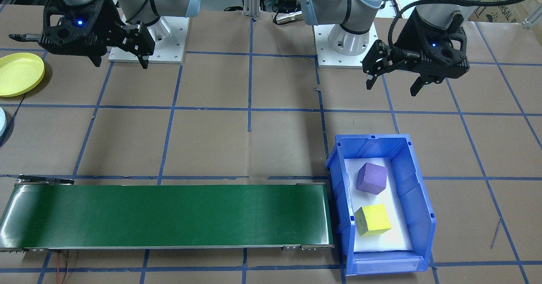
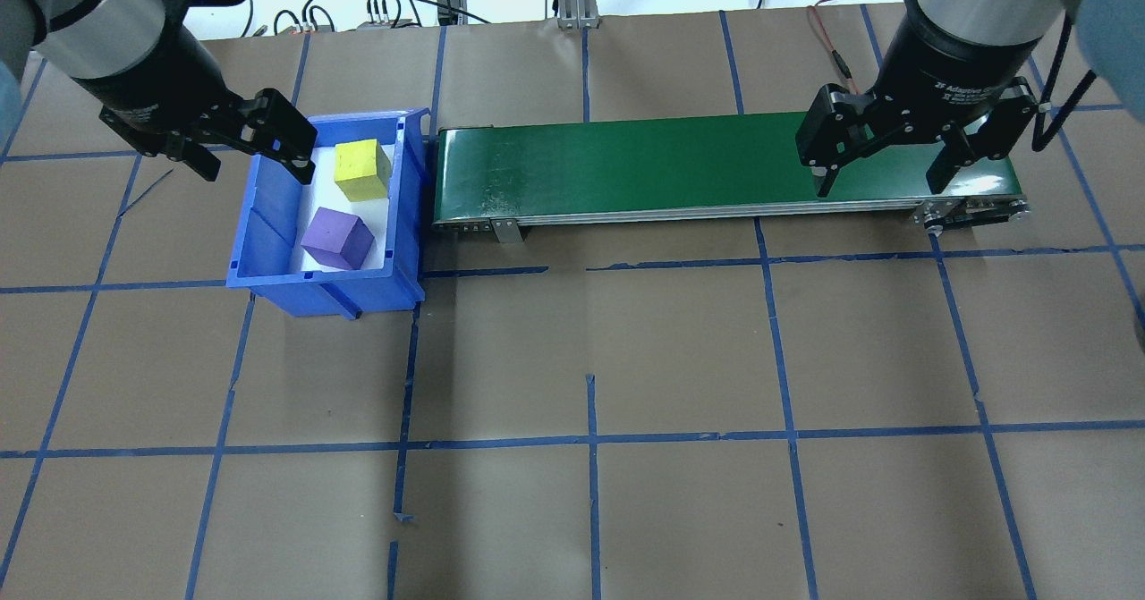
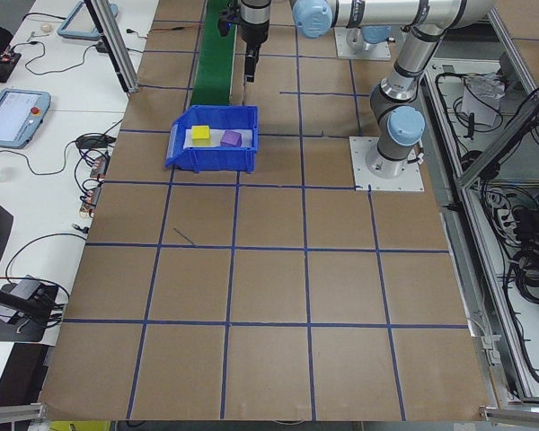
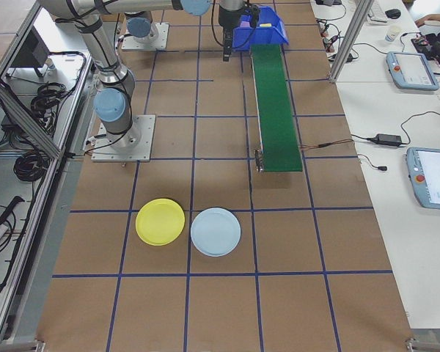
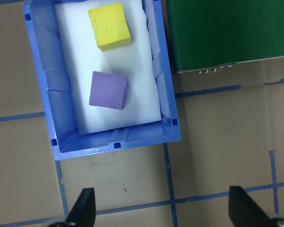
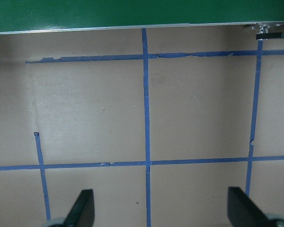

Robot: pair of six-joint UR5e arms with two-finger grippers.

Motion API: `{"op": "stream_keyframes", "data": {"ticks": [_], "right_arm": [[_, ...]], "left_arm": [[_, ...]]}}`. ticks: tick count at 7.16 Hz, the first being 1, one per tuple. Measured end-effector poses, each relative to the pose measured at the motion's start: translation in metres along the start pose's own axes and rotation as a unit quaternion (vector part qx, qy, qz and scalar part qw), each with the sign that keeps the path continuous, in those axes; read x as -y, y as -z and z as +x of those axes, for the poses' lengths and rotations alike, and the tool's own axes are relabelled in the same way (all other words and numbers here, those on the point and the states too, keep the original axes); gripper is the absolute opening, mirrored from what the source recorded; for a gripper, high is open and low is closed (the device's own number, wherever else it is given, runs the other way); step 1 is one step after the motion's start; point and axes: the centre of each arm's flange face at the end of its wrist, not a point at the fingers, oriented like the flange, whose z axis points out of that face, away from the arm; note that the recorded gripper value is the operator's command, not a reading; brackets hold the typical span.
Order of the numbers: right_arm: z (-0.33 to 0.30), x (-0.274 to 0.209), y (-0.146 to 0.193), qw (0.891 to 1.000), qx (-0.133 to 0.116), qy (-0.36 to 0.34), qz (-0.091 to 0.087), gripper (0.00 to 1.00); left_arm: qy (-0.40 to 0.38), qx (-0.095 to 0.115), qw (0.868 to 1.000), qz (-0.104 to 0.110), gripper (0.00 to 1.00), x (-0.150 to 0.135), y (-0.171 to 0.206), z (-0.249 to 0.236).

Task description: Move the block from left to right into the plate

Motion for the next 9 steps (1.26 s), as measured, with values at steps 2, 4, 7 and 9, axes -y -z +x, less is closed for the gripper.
{"op": "stream_keyframes", "data": {"ticks": [2, 4, 7, 9], "right_arm": [[0.000, 0.000, 0.000, 1.000, 0.000, 0.000, 0.000, 1.00], [0.000, 0.000, 0.000, 1.000, 0.000, 0.000, 0.000, 1.00], [0.000, 0.000, 0.000, 1.000, 0.001, 0.000, 0.000, 1.00], [0.000, 0.000, 0.000, 1.000, 0.000, 0.001, 0.000, 1.00]], "left_arm": [[0.019, -0.002, 1.000, -0.004, 1.00, -0.004, -0.001, 0.009], [0.023, -0.002, 1.000, -0.012, 1.00, -0.006, -0.007, 0.041], [-0.022, 0.003, 1.000, 0.021, 1.00, 0.021, -0.020, 0.014], [-0.021, 0.007, 0.999, 0.044, 1.00, 0.076, -0.079, -0.024]]}}
